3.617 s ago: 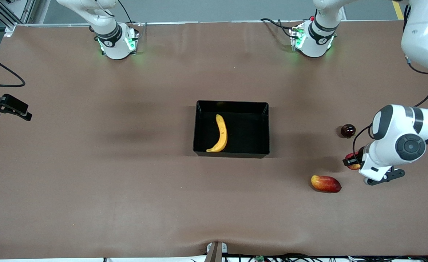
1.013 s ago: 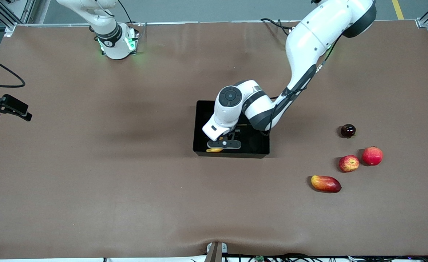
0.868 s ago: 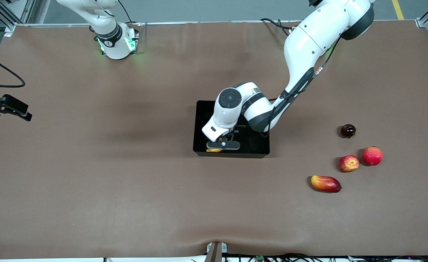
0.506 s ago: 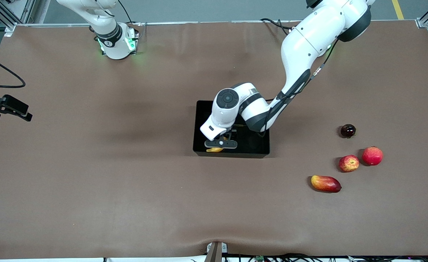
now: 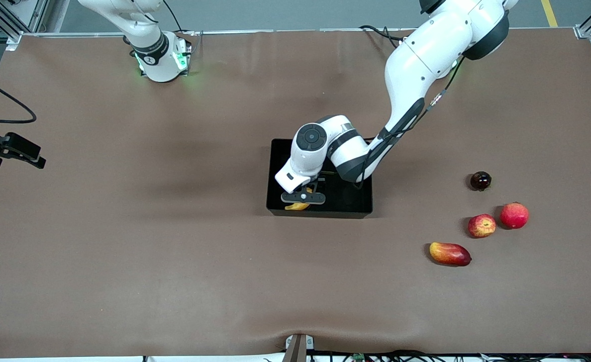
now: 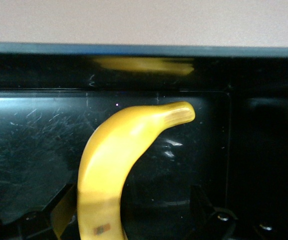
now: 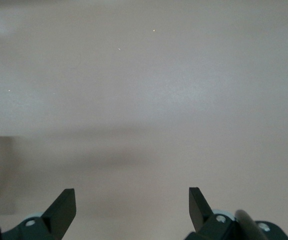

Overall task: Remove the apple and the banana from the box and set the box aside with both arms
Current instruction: 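Grasp the yellow banana with the left gripper, then lift the banana out with the left gripper while the right gripper reaches the box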

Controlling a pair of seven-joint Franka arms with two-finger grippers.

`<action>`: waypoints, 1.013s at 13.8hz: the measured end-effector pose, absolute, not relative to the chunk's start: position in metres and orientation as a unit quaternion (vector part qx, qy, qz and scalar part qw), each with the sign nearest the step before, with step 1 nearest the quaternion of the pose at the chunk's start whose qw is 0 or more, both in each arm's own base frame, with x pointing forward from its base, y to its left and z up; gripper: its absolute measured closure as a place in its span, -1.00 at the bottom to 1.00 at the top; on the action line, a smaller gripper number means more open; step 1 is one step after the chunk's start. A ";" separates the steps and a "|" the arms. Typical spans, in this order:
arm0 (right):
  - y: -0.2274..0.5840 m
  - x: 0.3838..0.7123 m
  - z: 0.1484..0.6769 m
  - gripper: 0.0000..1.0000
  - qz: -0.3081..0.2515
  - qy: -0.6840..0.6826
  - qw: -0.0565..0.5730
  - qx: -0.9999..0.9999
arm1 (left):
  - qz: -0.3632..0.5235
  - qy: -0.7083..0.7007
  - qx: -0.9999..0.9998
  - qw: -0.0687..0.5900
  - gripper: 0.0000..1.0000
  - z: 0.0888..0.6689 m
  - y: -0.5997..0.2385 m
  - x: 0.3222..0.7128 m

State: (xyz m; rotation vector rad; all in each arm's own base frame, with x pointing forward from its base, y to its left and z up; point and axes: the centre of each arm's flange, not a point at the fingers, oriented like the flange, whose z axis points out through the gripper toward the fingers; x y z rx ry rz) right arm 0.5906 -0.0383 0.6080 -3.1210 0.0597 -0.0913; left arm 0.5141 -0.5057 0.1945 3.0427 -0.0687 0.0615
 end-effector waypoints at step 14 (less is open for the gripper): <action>-0.038 0.599 0.589 -1.00 -0.012 0.017 0.010 -1.000 | 0.028 -0.027 0.998 0.046 0.30 0.203 -0.508 0.519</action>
